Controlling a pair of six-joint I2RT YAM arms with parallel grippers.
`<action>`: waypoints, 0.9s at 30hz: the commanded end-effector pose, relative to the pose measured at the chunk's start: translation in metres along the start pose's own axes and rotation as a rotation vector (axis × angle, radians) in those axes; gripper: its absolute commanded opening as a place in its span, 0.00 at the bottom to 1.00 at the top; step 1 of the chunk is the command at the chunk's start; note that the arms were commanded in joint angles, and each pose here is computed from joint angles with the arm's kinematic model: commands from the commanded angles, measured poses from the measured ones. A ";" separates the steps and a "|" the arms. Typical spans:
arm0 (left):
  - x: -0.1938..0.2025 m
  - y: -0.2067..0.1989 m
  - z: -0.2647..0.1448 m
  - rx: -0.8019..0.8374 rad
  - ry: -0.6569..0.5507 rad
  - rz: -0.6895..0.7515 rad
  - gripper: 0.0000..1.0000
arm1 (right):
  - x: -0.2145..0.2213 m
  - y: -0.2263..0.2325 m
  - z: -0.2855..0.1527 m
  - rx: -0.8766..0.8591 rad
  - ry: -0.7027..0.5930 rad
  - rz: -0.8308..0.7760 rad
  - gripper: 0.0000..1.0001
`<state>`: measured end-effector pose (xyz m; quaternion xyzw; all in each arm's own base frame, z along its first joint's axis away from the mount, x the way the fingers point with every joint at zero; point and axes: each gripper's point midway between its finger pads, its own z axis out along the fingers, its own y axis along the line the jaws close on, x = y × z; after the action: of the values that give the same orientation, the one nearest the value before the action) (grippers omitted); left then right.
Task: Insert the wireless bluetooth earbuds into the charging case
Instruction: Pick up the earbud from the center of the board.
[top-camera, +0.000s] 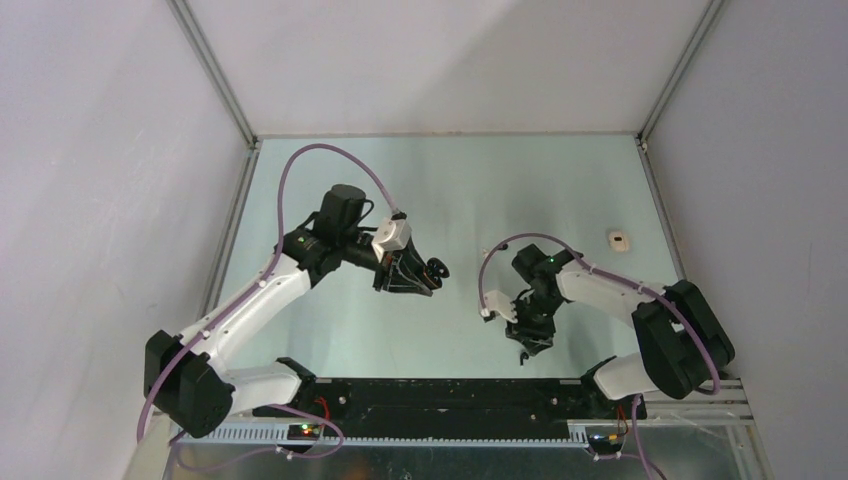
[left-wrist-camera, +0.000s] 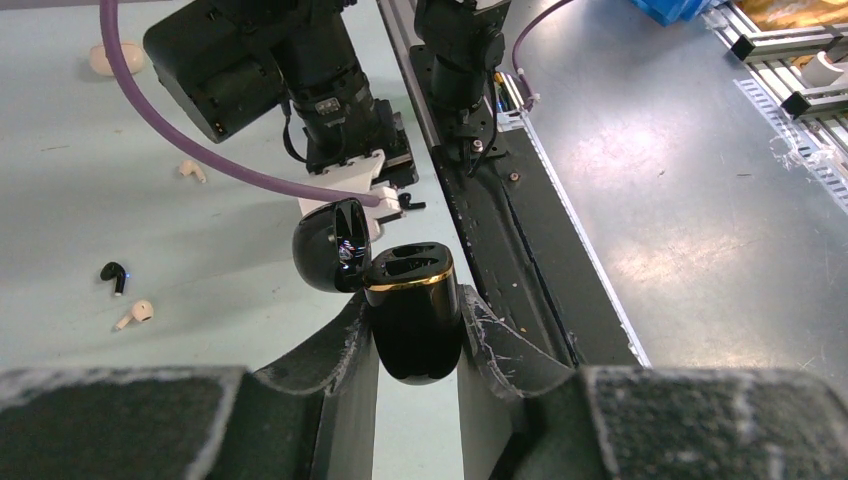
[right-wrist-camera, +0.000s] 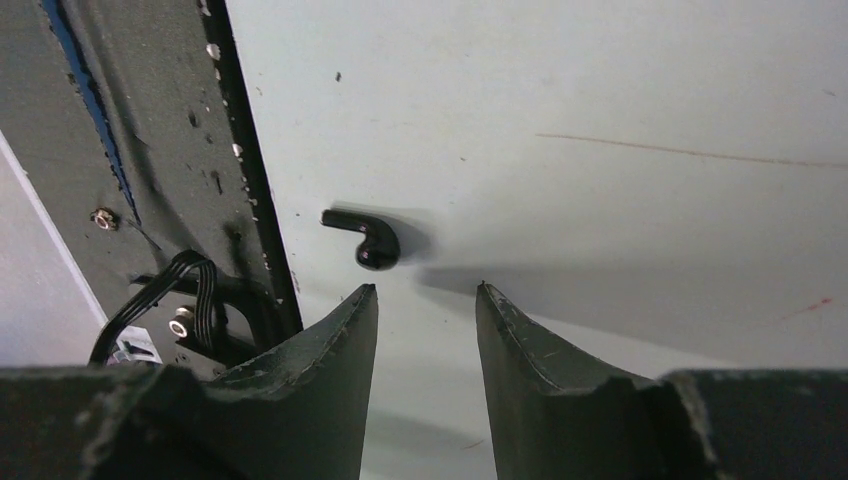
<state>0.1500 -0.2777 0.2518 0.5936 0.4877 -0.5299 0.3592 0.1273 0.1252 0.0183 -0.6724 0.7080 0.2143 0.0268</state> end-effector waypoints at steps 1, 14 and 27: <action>-0.006 0.000 -0.002 -0.003 -0.018 0.058 0.00 | -0.005 0.008 0.005 0.002 0.002 -0.001 0.46; -0.008 -0.002 -0.002 -0.004 -0.021 0.067 0.00 | -0.006 0.015 0.014 0.049 0.053 -0.006 0.47; -0.009 -0.002 -0.003 -0.006 -0.020 0.069 0.00 | -0.006 0.017 0.022 0.042 0.072 -0.014 0.41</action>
<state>0.1499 -0.2776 0.2510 0.5940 0.4868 -0.5293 0.3606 0.1092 0.1405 0.0148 -0.6820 0.7083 0.1805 0.0241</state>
